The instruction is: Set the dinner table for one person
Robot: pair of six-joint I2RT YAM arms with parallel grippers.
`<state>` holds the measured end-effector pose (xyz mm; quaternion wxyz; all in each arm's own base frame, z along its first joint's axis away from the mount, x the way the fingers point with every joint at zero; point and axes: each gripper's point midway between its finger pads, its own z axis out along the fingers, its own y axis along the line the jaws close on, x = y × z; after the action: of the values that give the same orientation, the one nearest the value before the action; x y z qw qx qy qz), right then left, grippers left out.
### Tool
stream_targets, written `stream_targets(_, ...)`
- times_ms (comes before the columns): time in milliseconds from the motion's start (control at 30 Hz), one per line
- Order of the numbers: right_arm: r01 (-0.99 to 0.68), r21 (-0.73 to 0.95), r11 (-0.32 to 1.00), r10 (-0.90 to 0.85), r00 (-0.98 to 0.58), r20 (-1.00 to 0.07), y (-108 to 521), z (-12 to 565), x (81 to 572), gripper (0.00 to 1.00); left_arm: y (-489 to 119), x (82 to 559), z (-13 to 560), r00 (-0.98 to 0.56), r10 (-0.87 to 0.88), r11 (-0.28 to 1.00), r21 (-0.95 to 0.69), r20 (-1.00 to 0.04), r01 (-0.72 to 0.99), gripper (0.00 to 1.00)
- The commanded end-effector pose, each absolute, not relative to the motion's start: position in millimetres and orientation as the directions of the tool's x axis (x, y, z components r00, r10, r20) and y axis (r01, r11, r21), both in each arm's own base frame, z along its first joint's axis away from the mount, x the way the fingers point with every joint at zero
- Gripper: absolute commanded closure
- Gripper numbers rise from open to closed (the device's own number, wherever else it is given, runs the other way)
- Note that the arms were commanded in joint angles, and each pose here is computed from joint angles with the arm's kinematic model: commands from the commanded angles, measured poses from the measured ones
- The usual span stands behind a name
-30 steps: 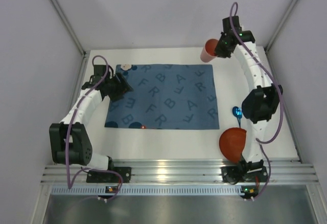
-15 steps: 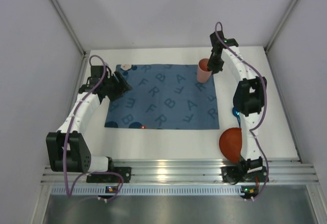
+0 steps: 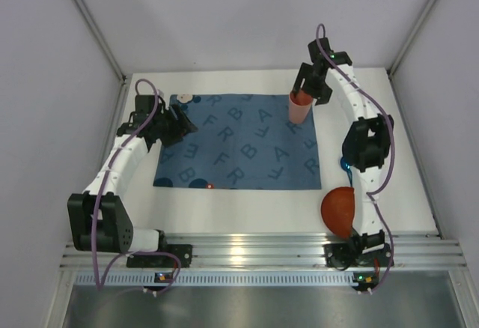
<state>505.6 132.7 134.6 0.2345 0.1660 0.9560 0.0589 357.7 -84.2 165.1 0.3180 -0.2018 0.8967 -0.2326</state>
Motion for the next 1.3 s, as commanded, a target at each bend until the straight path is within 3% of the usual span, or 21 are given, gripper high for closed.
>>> stream_targets(0,0.215,0.264,0.940,0.335,-0.730,-0.596,125.5,237.4,499.5,0.21,-106.7,369.7,201.3,-0.697,-0.442,0.826,-0.559,-0.565,-0.070,0.28)
stream_targets(100,0.217,0.268,0.939,0.343,-0.665,-0.663,102.4,285.1,477.0,0.14,-137.7,370.2,210.1,-0.717,-0.387,0.830,-0.557,-0.580,0.003,0.27)
stream_targets(233,0.245,0.298,0.923,0.386,-0.566,-0.729,66.9,342.5,425.4,0.13,-207.3,357.7,215.7,-0.762,-0.264,0.816,-0.558,-0.592,0.151,0.25)
stream_targets(433,0.322,0.296,0.899,0.430,-0.530,-0.731,30.3,339.9,337.0,0.06,-325.0,309.2,201.8,-0.824,-0.041,0.739,-0.572,-0.565,0.355,0.16)
stream_targets(667,0.389,0.308,0.868,0.485,-0.534,-0.692,8.7,304.3,258.4,0.00,-414.7,233.0,141.8,-0.854,0.217,0.671,-0.564,-0.472,0.482,0.14)
stream_targets(900,0.391,0.303,0.869,0.479,-0.516,-0.710,0.9,312.3,218.8,0.00,-481.0,165.6,109.0,-0.807,0.390,0.601,-0.541,-0.443,0.588,0.16)
stream_targets(1267,0.358,0.338,0.870,0.486,-0.514,-0.707,7.9,334.8,196.8,0.00,-533.4,145.3,52.4,-0.789,0.457,0.654,-0.446,-0.411,0.611,0.20)
